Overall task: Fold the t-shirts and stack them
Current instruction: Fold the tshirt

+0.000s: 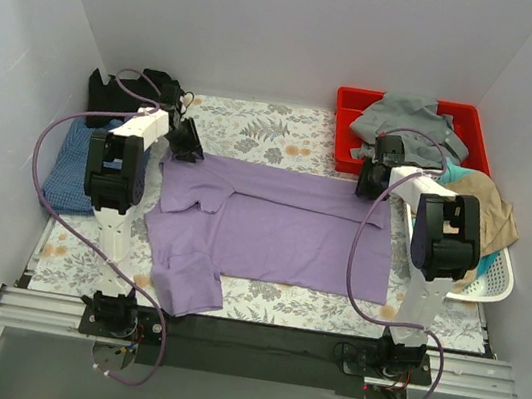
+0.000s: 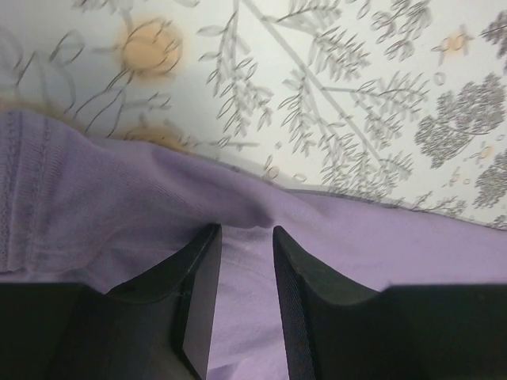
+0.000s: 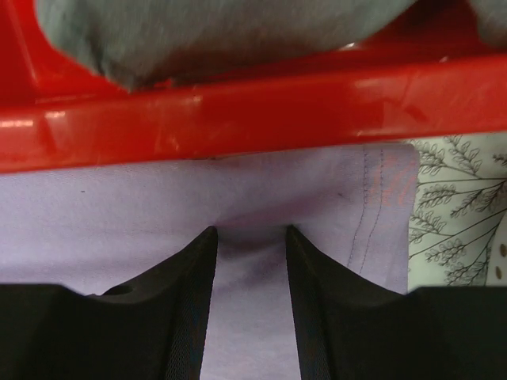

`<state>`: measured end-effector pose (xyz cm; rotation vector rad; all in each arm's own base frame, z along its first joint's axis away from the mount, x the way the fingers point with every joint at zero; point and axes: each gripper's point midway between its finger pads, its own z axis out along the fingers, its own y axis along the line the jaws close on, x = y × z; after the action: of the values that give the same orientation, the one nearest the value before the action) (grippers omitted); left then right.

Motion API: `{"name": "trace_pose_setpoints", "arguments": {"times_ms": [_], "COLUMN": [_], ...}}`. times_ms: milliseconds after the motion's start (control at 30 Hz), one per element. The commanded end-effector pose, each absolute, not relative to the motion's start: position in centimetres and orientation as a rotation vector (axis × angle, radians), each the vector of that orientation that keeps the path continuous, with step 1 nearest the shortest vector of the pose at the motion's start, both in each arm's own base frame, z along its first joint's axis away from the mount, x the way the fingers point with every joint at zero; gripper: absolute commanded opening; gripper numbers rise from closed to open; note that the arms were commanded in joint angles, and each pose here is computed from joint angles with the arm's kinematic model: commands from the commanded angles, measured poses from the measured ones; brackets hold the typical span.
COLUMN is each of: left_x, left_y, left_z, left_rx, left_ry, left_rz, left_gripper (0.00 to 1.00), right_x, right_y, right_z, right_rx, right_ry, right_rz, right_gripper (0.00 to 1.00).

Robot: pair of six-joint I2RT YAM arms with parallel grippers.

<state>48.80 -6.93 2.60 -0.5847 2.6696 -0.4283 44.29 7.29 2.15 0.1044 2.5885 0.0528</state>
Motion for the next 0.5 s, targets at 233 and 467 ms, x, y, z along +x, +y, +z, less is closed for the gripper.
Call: {"name": "trace_pose_setpoints", "arguments": {"times_ms": [233,467], "left_x": [51.3,51.3], "left_y": [-8.8,-8.2], "left_z": [2.4,8.2], "left_rx": [-0.416,-0.348], "left_ry": [2.62,2.485], "left_rz": [-0.562,-0.521], "left_gripper": [0.32,0.32], "right_x": [44.2,43.5], "right_y": [6.2,9.1], "right_z": [2.3,9.8], "right_rx": [0.054,-0.051], "right_ry": [2.598,2.376], "right_rz": [0.035,0.268], "right_gripper": [0.47,0.53]}}
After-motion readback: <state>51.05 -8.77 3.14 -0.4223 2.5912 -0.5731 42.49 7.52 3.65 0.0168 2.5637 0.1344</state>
